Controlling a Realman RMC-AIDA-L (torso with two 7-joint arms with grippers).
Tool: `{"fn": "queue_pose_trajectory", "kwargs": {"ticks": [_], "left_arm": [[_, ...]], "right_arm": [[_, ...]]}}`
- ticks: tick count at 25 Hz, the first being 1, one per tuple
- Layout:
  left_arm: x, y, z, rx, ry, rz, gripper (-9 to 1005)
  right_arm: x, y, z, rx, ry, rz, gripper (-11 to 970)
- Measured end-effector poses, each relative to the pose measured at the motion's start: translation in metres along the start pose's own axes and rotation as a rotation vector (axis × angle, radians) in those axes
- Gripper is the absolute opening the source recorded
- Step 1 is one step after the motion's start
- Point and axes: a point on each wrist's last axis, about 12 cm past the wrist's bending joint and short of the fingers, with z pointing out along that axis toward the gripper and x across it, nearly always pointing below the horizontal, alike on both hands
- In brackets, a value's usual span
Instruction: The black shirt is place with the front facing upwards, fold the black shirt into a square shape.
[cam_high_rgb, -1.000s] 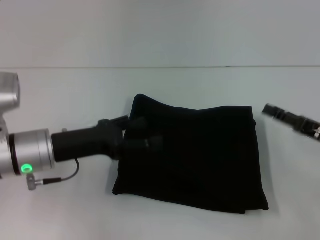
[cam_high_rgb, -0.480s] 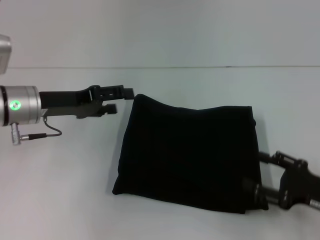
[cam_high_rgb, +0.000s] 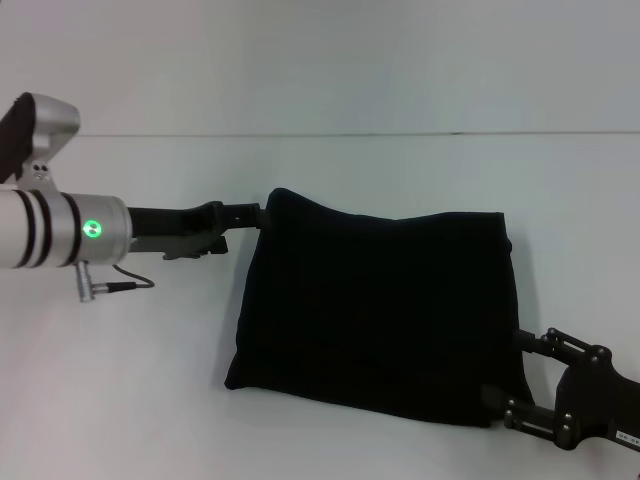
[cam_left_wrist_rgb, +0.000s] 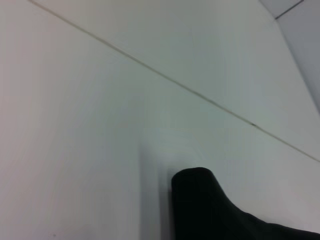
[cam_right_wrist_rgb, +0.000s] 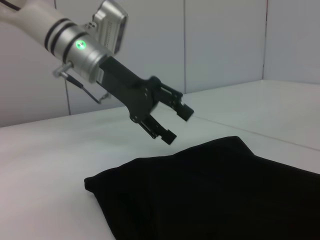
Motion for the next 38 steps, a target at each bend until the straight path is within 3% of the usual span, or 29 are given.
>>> {"fn": "queue_pose_trajectory", "kwargs": {"ticks": [9, 26, 38], "left_arm": [[0.008, -0.010, 0.020, -0.023, -0.021, 0.056, 913], [0.017, -0.026, 0.039, -0.007, -0.035, 0.134, 911], [0.016, -0.024, 0.039, -0.025, -0.054, 0.139, 463]], "right_arm": [[0.001, 0.001, 0.000, -0.003, -0.002, 0.010, 822], [0.000, 0.004, 0.001, -0.013, -0.011, 0.019, 821], [0.001, 0.005, 0.000, -0.015, -0.014, 0.023, 822]]}}
